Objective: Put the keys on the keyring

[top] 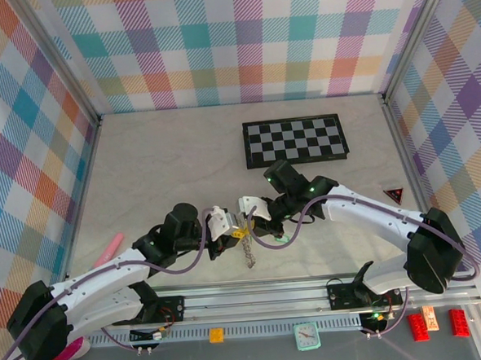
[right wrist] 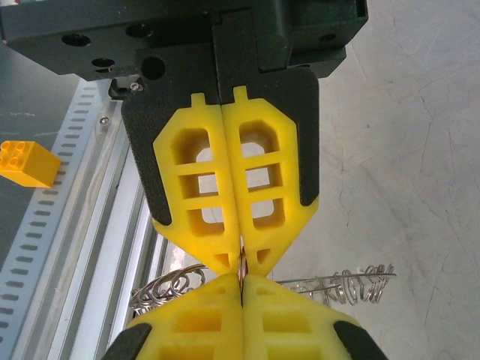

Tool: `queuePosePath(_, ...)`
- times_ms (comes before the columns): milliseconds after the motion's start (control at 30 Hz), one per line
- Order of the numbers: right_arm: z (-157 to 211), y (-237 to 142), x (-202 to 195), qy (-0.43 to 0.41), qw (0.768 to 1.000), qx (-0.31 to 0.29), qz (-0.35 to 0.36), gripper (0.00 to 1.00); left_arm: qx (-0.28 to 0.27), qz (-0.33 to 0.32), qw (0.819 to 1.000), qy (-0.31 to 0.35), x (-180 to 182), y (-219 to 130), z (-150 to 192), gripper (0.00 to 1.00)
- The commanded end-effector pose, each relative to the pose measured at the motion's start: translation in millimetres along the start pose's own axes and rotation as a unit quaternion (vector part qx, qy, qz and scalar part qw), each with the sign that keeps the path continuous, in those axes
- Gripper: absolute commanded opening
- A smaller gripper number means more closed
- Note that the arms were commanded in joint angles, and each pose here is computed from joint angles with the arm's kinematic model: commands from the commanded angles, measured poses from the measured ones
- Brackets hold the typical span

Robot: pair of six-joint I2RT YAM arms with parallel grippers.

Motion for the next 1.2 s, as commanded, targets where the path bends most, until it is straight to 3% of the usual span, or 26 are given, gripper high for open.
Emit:
queuePosePath(0,-19,-13,5,0.003,0.998,-0.069,0.005,0.27,-0.014,-0.002,1.000,0.015,0,-1,-8,0.00)
queuePosePath(100,-9,-20,4,0.035,0.996,-0.080,0.027,0.34,-0.034,-0.009,0.999,0.015,0,-3,-6,0.00)
queuePosePath(400,13,-12,1,0.097,0.994,-0.038,0.044,0.37,-0.057,-0.009,0.998,0.016,0,-5,-1,0.00)
queuePosePath(667,18,-1,-3,0.099,0.994,-0.031,0.025,0.34,-0.059,-0.004,0.998,0.022,-1,-4,-2,0.00)
queuePosePath(933,15,3,-5,0.098,0.994,-0.041,0.010,0.24,-0.059,-0.003,0.998,0.022,-1,-3,-2,0.00)
queuePosePath(1167,11,0,-2,0.088,0.995,-0.053,0.005,0.24,-0.058,-0.002,0.998,0.022,-1,-3,-1,0.00)
Point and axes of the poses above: each hand's point on the last joint's axis, 136 mm out from that joint toward the fingers, its own y axis out along the fingers, its own x axis along the line the jaws close on, z = x × y, the point moved 6 cm from there along -y, back along the fingers, and after that the axes turned 12 degrees about -y, right-handed, at the moved point
